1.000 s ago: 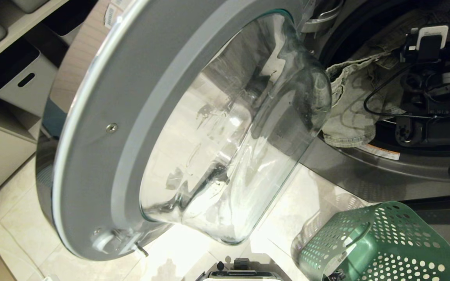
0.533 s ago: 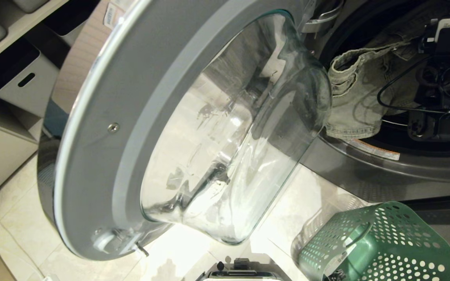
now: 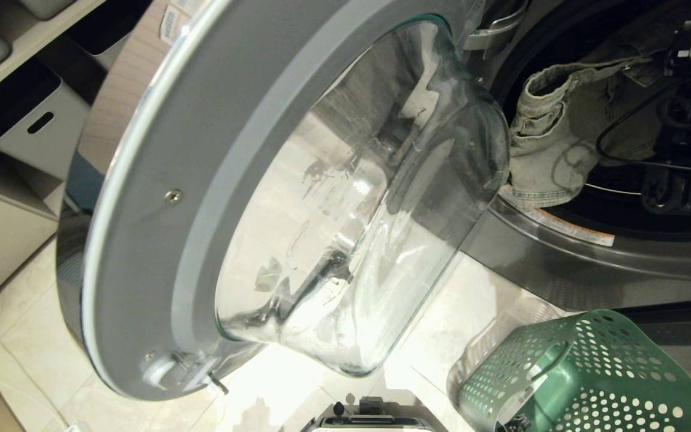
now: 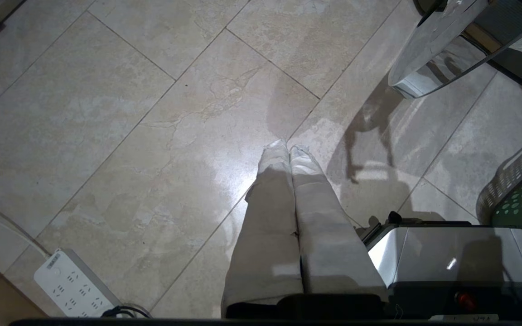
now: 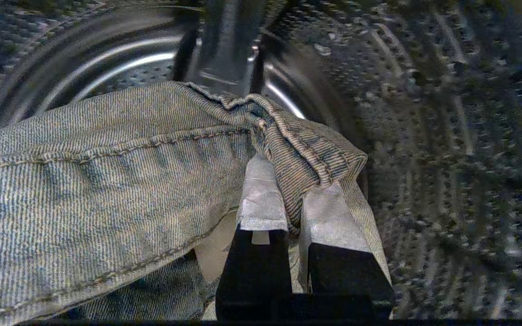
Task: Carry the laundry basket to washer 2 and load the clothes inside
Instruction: Close the washing machine door with the left hand
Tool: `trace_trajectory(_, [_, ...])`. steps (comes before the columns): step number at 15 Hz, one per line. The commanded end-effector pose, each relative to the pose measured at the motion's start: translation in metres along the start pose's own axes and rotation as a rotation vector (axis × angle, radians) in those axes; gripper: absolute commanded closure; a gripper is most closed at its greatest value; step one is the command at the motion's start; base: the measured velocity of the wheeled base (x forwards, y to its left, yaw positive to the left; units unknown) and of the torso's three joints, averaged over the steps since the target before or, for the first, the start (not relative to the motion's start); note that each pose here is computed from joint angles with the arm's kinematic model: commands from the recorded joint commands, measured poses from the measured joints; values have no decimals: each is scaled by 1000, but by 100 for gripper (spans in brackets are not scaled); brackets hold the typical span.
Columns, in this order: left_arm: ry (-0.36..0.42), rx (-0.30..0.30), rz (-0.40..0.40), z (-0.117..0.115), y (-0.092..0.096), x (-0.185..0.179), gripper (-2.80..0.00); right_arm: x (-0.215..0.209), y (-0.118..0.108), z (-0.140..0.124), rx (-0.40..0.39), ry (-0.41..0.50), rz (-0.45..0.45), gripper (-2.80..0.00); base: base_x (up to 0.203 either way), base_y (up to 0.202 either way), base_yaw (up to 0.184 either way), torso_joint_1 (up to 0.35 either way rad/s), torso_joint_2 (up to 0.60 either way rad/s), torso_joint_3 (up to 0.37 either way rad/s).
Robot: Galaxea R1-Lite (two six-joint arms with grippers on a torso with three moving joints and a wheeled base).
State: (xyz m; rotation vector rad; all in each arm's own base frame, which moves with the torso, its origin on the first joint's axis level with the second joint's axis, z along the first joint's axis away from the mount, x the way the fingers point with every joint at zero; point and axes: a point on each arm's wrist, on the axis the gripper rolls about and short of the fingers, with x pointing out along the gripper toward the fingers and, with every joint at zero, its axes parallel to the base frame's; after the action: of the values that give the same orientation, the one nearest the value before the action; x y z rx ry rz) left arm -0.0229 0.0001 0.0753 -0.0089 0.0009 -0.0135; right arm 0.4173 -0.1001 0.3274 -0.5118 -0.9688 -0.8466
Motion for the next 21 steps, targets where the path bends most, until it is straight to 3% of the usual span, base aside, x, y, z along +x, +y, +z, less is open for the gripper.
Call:
trace_trajectory(1, [1, 0, 0, 0, 0, 0, 0, 5, -9, 1, -14, -12, -21, 0, 0, 0, 0, 0, 0, 0])
trace_trajectory(9, [1, 0, 0, 0, 0, 0, 0, 7, -18, -7, -30, -6, -25, 0, 0, 0, 0, 0, 0, 0])
trace_trajectory(11, [1, 0, 0, 0, 0, 0, 0, -2, -9, -11, -22, 20, 8, 0, 0, 0, 0, 0, 0, 0])
trace_trajectory(17, [-1, 0, 0, 0, 0, 0, 0, -39, 41, -22, 50, 214, 206, 0, 0, 0, 0, 0, 0, 0])
trace_trajectory(21, [1, 0, 0, 0, 0, 0, 0, -47, 50, -31, 33, 266, 257, 0, 0, 0, 0, 0, 0, 0])
